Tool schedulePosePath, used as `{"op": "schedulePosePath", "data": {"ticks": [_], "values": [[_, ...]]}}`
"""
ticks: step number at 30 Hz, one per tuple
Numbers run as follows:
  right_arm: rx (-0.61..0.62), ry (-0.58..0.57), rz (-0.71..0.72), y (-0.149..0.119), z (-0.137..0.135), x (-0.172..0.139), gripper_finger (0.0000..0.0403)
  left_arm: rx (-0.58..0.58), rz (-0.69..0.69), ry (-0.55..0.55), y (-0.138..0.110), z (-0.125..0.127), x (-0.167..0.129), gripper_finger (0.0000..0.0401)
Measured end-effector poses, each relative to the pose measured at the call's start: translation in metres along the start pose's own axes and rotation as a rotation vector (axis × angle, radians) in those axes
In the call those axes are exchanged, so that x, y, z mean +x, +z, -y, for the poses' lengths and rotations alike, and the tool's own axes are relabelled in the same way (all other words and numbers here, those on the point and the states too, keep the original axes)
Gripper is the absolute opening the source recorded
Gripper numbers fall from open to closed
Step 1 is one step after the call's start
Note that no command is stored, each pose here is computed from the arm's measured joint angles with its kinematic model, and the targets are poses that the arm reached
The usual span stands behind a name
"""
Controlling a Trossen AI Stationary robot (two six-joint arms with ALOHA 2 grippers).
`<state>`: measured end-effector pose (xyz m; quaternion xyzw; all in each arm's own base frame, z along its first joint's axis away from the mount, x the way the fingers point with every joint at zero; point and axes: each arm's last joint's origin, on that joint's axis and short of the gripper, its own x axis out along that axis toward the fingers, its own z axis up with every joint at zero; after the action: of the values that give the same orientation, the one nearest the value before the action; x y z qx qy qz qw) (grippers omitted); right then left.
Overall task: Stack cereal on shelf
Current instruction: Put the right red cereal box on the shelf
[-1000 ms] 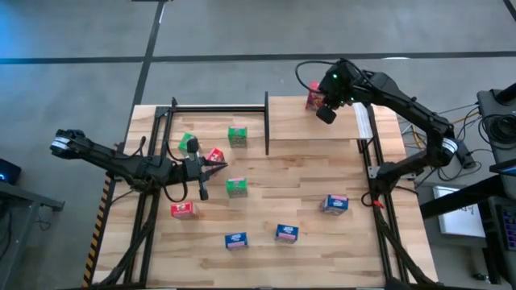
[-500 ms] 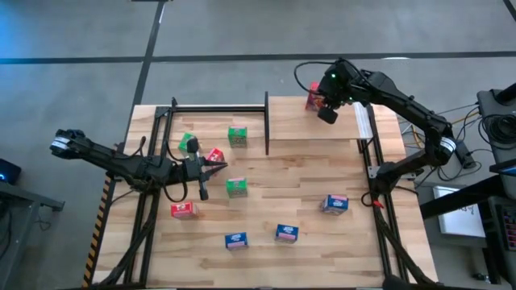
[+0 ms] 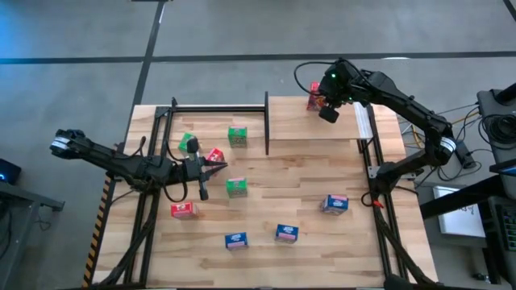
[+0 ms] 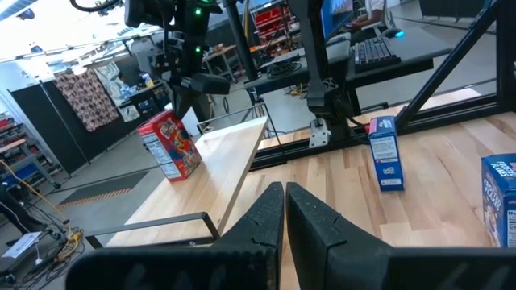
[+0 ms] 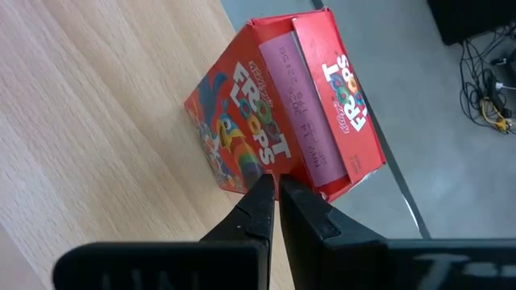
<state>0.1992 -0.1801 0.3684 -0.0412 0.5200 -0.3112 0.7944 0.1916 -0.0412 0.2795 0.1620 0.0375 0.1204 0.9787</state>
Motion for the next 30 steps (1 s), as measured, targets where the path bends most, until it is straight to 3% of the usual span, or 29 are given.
{"op": "schedulePosePath", "data": {"ticks": [30], "values": [[0.019,-0.008,-0.002,0.0,0.0001,-0.0002,0.0012,0.001,0.0,-0.001,0.0,0.0002,-0.0001,0.0]]}}
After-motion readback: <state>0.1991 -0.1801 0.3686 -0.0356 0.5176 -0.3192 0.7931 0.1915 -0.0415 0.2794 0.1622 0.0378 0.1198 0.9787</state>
